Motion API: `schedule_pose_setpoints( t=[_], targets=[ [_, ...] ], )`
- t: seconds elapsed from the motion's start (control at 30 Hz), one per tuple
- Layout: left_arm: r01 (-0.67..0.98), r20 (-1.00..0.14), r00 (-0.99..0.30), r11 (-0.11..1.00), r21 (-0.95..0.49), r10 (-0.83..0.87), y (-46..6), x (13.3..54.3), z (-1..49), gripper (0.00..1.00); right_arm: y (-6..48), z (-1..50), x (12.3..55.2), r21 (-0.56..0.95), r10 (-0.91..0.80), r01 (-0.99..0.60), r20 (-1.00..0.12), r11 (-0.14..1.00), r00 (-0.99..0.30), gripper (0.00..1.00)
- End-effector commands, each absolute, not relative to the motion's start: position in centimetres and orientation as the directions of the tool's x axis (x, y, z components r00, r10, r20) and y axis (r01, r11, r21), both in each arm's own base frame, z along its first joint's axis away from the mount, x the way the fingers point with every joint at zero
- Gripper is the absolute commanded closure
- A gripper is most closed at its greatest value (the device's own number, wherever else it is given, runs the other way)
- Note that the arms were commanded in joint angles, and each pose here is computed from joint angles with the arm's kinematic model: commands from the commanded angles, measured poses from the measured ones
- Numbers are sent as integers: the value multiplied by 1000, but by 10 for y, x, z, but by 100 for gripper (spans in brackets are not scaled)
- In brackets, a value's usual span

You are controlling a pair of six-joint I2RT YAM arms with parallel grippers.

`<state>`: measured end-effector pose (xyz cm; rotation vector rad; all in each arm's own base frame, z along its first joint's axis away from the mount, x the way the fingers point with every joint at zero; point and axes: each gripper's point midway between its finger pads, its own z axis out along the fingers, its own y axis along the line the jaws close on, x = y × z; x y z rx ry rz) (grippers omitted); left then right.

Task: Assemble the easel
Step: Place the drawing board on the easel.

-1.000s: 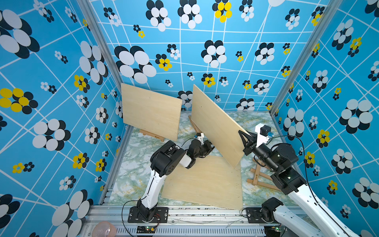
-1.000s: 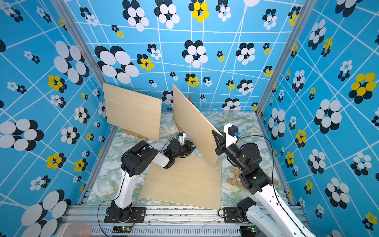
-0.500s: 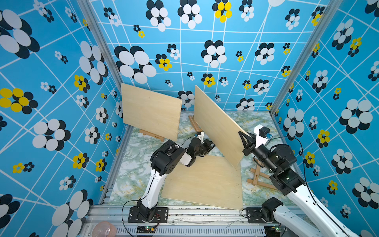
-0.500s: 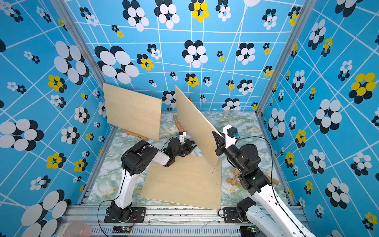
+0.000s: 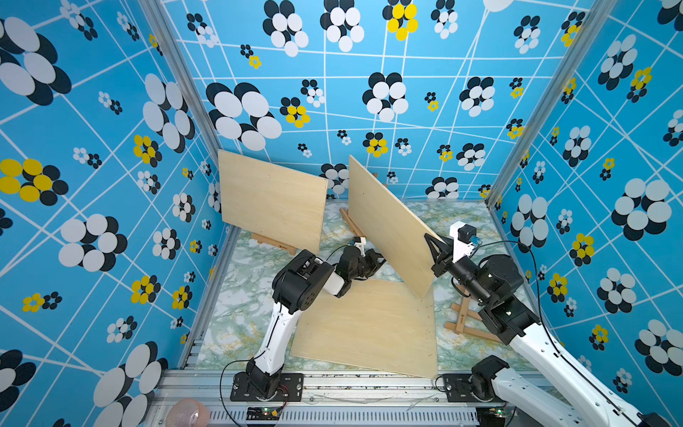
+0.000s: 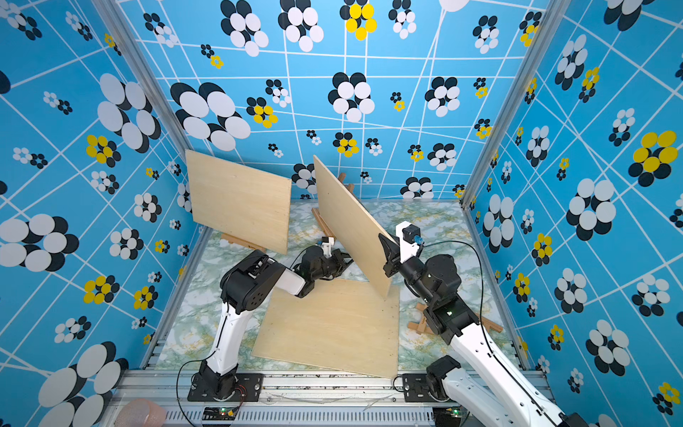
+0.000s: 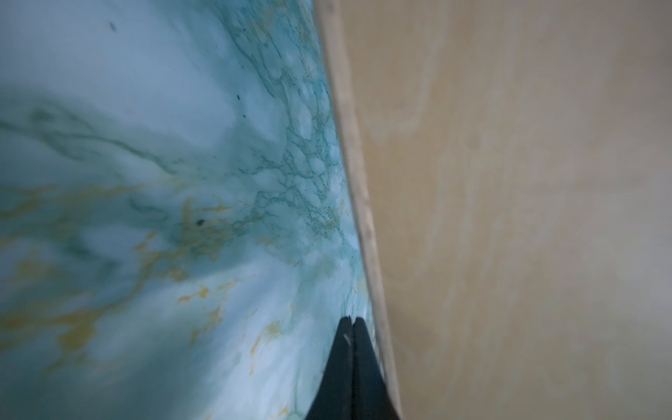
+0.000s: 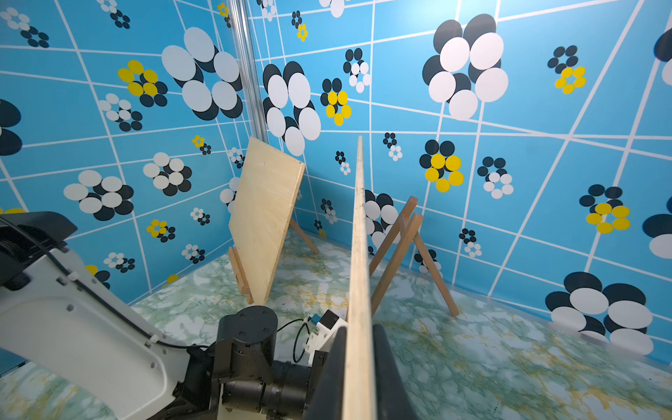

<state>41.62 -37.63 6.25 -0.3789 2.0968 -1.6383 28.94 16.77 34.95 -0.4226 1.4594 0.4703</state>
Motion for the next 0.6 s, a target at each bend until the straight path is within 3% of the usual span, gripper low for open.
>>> schedule_pose_setpoints(
  t=[0.0,0.57],
  targets=[
    [181,-236,-847,159,-971,-476,-381,423,103,97,169,403,277,31,164,-578,-970,816,179,100],
    [144,-207,-856,166,-976,-474,-374,427,88,96,164,385,289,55,152,-531,-978,845,140,100]
  ],
)
